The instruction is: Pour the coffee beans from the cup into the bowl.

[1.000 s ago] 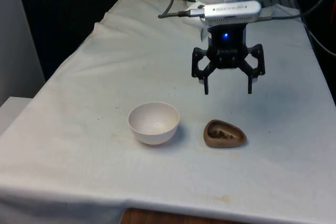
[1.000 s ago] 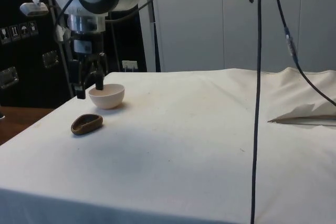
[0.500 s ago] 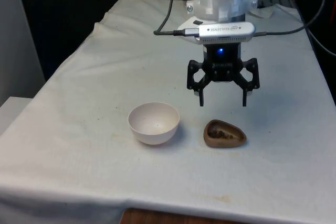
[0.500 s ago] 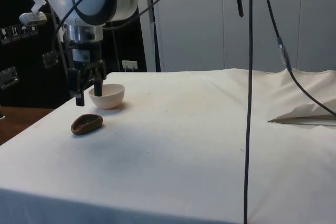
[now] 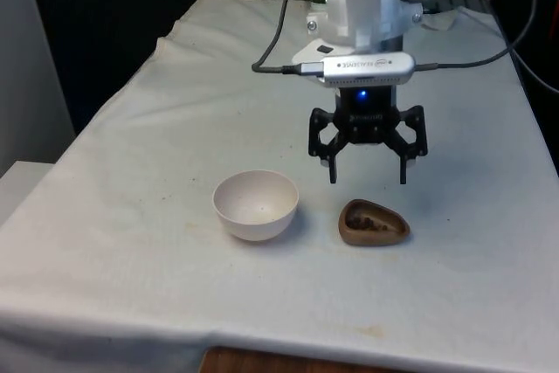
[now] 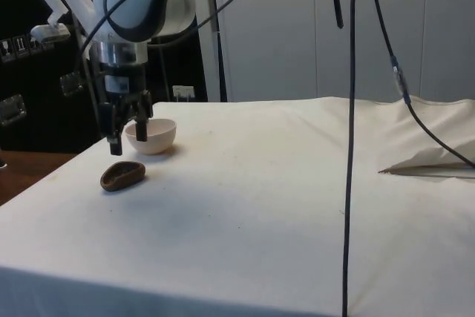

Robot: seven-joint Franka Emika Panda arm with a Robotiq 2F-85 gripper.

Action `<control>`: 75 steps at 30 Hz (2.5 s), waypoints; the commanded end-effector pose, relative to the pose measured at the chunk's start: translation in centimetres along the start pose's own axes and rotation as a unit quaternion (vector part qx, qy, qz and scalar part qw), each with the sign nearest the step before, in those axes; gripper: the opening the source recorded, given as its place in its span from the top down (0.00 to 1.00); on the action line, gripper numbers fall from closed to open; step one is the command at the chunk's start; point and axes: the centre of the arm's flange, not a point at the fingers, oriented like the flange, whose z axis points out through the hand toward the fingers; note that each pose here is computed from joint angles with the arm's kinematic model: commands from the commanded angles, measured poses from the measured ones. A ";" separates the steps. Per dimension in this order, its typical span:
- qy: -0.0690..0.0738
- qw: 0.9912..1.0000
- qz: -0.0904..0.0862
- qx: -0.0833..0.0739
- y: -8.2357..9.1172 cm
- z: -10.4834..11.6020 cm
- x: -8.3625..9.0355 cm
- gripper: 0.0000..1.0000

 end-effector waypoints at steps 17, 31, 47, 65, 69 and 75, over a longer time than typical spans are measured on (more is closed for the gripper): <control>0.003 1.000 0.008 0.007 1.9 1.5 0.8 0.00; 0.005 1.000 0.010 -0.005 3.7 2.8 1.7 0.00; -0.001 1.000 0.006 -0.029 4.2 3.3 1.8 0.00; 0.001 0.999 -0.003 -0.055 2.3 3.4 1.8 0.00; 0.001 0.999 -0.003 -0.054 2.2 3.5 1.8 0.00; 0.002 0.999 0.000 -0.051 2.3 3.4 1.8 0.00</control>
